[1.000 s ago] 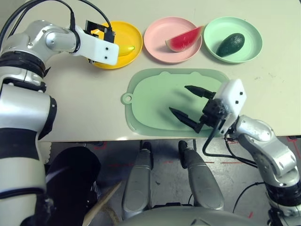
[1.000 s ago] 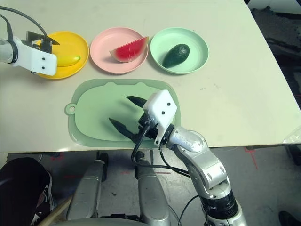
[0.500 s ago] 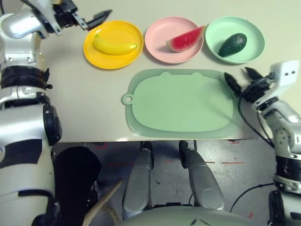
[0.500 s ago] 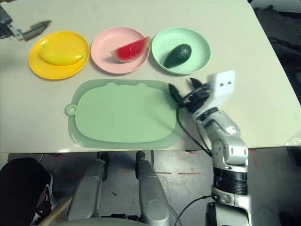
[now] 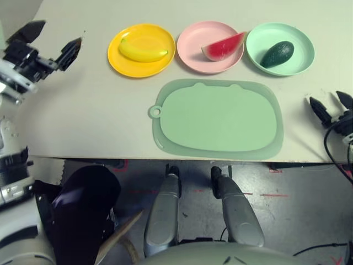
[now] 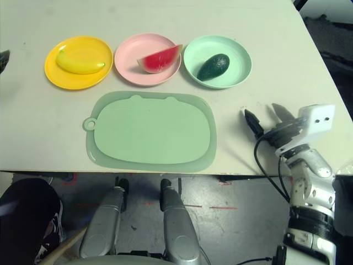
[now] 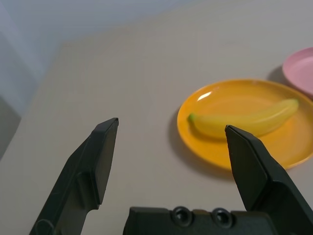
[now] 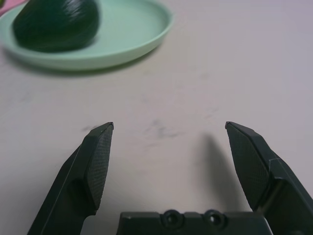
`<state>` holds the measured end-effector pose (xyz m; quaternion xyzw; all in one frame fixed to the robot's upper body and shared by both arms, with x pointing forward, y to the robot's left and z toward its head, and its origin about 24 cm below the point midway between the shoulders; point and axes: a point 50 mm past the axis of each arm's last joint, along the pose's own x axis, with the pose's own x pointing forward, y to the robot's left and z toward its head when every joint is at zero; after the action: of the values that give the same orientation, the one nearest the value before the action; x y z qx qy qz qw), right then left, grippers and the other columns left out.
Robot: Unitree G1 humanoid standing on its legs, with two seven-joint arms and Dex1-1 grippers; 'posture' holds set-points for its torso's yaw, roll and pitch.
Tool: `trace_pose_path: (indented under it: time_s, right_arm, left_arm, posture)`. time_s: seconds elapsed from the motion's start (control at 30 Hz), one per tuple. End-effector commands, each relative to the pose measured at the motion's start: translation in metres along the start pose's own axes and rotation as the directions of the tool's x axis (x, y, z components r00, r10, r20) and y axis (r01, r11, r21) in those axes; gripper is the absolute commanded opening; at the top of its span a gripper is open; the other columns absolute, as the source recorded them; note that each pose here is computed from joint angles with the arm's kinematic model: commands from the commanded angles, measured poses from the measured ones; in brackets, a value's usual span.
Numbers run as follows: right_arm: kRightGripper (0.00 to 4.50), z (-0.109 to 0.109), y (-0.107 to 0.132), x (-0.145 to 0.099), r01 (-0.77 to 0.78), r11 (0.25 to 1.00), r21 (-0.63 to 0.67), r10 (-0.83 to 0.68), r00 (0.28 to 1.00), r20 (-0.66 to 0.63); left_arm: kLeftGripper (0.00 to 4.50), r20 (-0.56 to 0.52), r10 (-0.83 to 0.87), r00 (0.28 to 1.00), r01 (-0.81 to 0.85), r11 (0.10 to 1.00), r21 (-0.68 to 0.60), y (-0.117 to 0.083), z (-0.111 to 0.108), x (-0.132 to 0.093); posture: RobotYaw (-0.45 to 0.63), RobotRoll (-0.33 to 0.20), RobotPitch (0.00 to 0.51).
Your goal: Place the fruits into color-matched plates.
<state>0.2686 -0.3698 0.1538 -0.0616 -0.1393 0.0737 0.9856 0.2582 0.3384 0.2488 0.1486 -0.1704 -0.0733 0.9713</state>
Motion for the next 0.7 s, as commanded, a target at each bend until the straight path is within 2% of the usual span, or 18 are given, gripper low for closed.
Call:
trace_pose_path:
  time_s: [0.03, 0.2, 0.43, 0.7]
  right_arm:
    - [4.50, -0.009, -0.013, -0.013, 0.022, 1.000, 0.006, -0.022, 1.000, 0.002]
    - [4.50, -0.018, -0.022, -0.014, 0.036, 0.999, 0.020, -0.036, 0.999, -0.001]
    - [4.50, -0.020, -0.021, -0.001, 0.045, 0.998, 0.045, -0.046, 0.999, 0.021]
    - [4.50, -0.017, -0.024, 0.004, 0.057, 0.997, 0.058, -0.059, 0.998, 0.026]
  left_arm:
    - [4.45, -0.019, 0.044, 0.999, -0.045, 0.998, -0.038, -0.006, -0.011, -0.011]
    - [4.45, -0.056, 0.103, 0.993, -0.109, 0.988, -0.112, -0.017, -0.034, -0.019]
    - [4.45, -0.104, 0.155, 0.983, -0.168, 0.977, -0.135, -0.021, -0.057, -0.022]
    - [4.45, -0.103, 0.164, 0.981, -0.177, 0.976, -0.130, -0.022, -0.060, -0.021]
  posture:
    - [0.06, 0.000, 0.427]
    - [0.05, 0.000, 0.435]
    - [0.04, 0.000, 0.441]
    - [0.04, 0.000, 0.439]
